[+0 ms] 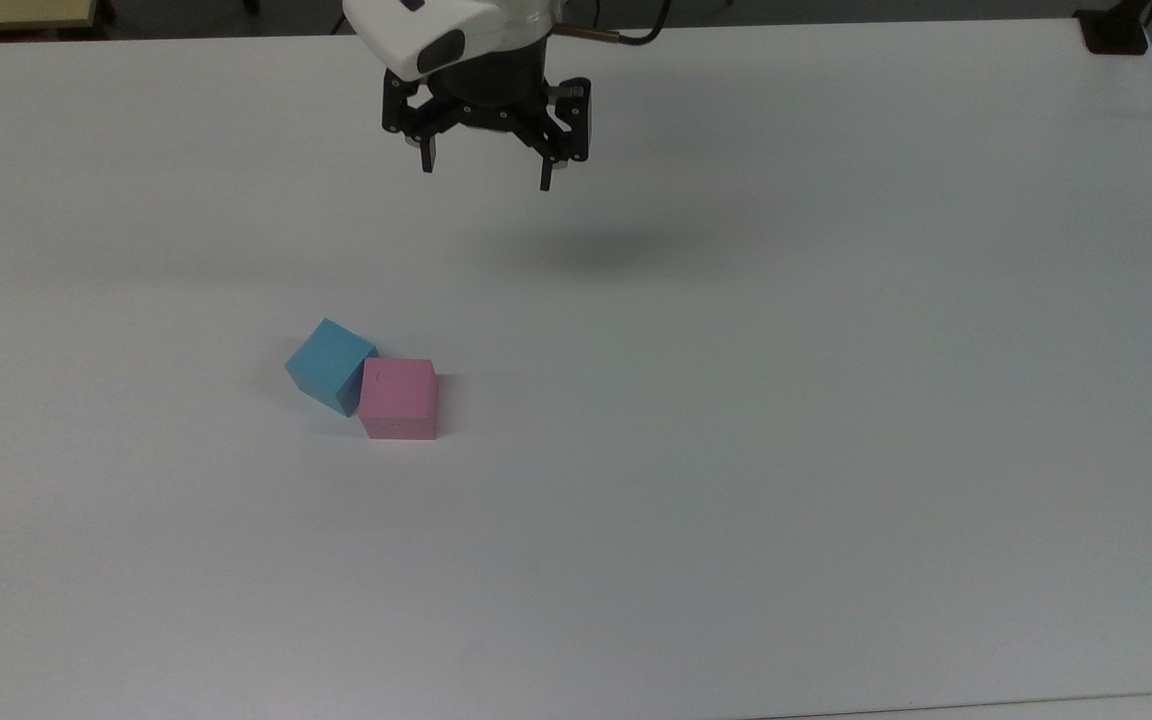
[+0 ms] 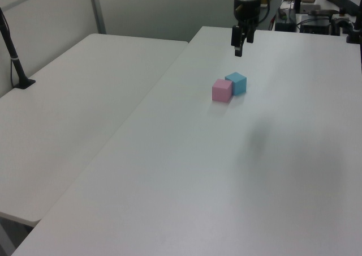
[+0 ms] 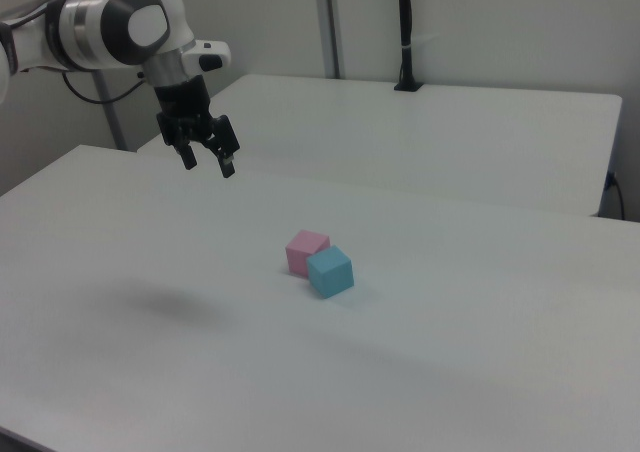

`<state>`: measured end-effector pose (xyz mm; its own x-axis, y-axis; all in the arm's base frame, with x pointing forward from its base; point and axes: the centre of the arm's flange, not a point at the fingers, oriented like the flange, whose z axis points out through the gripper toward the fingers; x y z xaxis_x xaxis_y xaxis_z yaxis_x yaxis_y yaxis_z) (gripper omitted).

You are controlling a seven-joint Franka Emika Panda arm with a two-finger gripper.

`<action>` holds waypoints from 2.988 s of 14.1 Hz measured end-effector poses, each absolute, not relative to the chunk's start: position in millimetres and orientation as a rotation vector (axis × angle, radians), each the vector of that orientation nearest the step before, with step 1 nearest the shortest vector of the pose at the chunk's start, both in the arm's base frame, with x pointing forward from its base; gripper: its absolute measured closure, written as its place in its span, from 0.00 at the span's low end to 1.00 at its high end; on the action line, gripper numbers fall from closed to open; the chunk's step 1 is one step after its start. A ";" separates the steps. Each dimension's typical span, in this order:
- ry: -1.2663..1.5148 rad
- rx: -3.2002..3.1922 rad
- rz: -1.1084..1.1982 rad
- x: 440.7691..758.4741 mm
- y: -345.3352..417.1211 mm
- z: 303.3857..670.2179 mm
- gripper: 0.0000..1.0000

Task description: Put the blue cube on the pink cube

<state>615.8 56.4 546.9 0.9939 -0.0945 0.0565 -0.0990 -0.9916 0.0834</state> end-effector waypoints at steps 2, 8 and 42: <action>-0.151 3.050 0.063 614.3 54.8 541.8 0.00; -0.155 3.049 0.063 614.5 53.1 541.8 0.00; -0.913 2.981 0.309 692.6 -142.7 349.0 0.00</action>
<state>692.6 -142.7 349.0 0.8107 -0.5536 0.1903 -0.5553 -0.8302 -0.0495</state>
